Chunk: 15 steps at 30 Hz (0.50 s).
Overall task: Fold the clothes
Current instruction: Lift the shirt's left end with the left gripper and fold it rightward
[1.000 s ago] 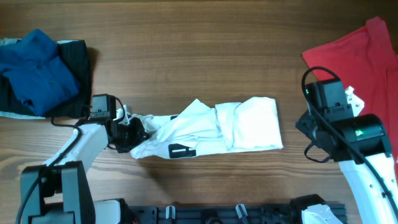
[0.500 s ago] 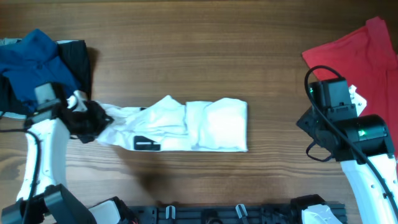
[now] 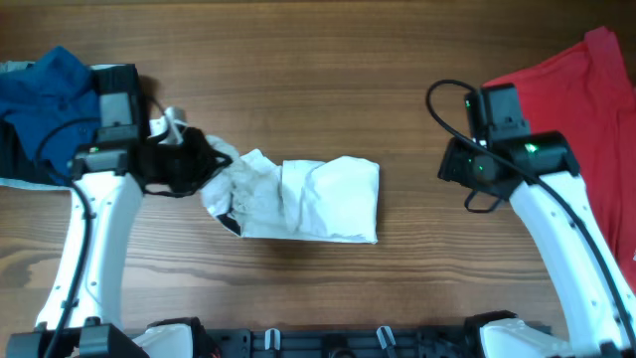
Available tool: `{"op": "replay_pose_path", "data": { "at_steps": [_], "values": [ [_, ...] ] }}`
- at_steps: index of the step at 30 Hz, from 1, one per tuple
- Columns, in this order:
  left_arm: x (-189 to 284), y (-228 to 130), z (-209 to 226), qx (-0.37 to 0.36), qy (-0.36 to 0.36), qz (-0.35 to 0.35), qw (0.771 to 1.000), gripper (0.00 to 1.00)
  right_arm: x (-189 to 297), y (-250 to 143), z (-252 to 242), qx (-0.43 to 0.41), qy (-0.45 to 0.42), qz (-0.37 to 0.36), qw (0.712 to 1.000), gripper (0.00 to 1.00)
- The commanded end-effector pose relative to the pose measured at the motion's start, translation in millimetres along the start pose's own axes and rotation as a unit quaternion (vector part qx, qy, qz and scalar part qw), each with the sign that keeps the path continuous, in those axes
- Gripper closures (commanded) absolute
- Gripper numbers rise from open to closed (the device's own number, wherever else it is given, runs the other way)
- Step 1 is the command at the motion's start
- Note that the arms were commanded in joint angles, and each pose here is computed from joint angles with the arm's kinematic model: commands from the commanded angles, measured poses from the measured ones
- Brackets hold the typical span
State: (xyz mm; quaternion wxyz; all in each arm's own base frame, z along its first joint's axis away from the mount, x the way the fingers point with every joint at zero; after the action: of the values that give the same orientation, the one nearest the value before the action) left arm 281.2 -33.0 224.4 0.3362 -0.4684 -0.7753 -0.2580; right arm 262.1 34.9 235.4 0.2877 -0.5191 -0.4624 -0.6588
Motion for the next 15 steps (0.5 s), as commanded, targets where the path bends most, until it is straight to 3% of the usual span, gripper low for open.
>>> {"op": "replay_pose_path", "data": {
  "at_steps": [1,5,15],
  "values": [
    [-15.5,-21.8,-52.2,-0.009,-0.055,0.028,0.998,0.96,-26.1,1.4,6.6,0.042,-0.009,0.036,0.998,0.37],
    [-32.0,-39.3,-88.0,-0.029,-0.086,0.036,0.995,0.96,-50.3,5.0,13.4,0.05,-0.021,0.055,0.997,0.37],
    [-72.7,-78.9,-113.6,-0.044,-0.025,0.03,0.998,0.96,-70.8,11.5,7.3,0.031,-0.03,0.078,0.996,0.37]
  ]
}}
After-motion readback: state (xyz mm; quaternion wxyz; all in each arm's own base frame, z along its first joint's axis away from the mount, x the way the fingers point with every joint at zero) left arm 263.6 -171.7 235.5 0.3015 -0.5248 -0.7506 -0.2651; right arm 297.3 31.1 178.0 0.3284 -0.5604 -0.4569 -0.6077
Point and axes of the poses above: each gripper's point midway between its finger pads, its own x axis back along the fingers, its own z axis along the line the jaws close on, y = z × x, the point moved 9 cm from there along x, back along the fingers, and after that the axes turned 8 degrees about -x, right-handed, at the moved point
